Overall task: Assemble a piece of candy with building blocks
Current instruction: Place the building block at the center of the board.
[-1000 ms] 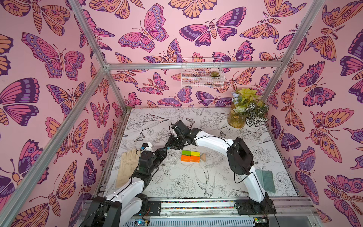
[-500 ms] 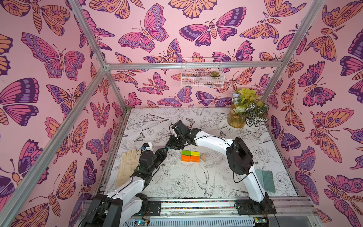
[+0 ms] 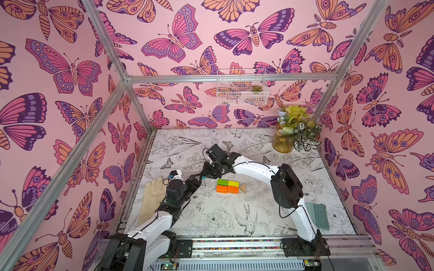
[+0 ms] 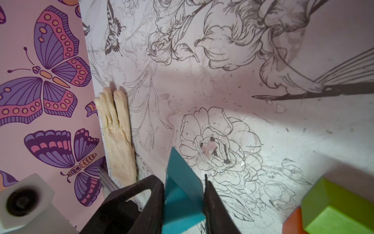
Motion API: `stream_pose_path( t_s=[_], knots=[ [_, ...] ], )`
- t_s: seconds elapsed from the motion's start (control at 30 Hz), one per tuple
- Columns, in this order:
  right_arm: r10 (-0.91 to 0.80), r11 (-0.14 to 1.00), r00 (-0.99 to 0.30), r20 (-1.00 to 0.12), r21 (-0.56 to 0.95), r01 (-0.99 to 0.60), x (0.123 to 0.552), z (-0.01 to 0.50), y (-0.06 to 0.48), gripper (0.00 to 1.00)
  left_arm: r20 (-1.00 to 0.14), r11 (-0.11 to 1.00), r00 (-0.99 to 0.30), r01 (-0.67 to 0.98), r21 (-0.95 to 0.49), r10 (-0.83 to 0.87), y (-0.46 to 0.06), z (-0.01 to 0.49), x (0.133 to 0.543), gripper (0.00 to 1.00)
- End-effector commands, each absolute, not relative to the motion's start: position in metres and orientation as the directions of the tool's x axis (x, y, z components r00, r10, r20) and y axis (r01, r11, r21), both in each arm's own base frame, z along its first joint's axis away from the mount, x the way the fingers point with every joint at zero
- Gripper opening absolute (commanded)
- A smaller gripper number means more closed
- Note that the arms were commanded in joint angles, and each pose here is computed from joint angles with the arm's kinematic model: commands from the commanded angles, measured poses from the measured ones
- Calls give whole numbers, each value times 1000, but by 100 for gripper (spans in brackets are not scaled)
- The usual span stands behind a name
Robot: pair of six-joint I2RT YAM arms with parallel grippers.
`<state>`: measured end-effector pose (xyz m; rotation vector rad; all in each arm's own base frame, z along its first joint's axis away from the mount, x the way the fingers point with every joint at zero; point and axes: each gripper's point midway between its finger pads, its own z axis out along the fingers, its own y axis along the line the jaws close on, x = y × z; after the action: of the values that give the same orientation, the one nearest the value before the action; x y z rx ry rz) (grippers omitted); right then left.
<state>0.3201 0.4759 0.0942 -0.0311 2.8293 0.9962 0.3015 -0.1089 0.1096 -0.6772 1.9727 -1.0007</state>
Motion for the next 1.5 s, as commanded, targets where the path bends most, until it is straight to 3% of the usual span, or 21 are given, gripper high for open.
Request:
stream_pose_path(
  t_s=[0.0,0.47,0.83,1.17,1.33,1.47],
  knots=[
    [-8,807,-988,-156,583,-98,315,93,470,0,-445,556,-515,-76,-827,-732,-107,121,302,81],
    [-193,918,-939,-286,284,-276,325,88,451,0,-500,591,-443,-86,-802,-744,-86,141,282,83],
    [-136,942,-963,-233,271,-198,294,58,471,0,-505,592,-422,-98,-800,-753,-78,151,275,83],
    [-131,963,-969,-208,207,-175,294,29,462,0,-494,575,-374,-143,-805,-785,-61,149,260,83],
    [-160,965,-965,-209,174,-198,295,25,461,9,-495,576,-361,-161,-801,-790,-54,147,256,84],
    [-168,965,-962,-214,163,-204,296,24,459,26,-487,572,-368,-170,-802,-792,-54,145,257,84]
  ],
)
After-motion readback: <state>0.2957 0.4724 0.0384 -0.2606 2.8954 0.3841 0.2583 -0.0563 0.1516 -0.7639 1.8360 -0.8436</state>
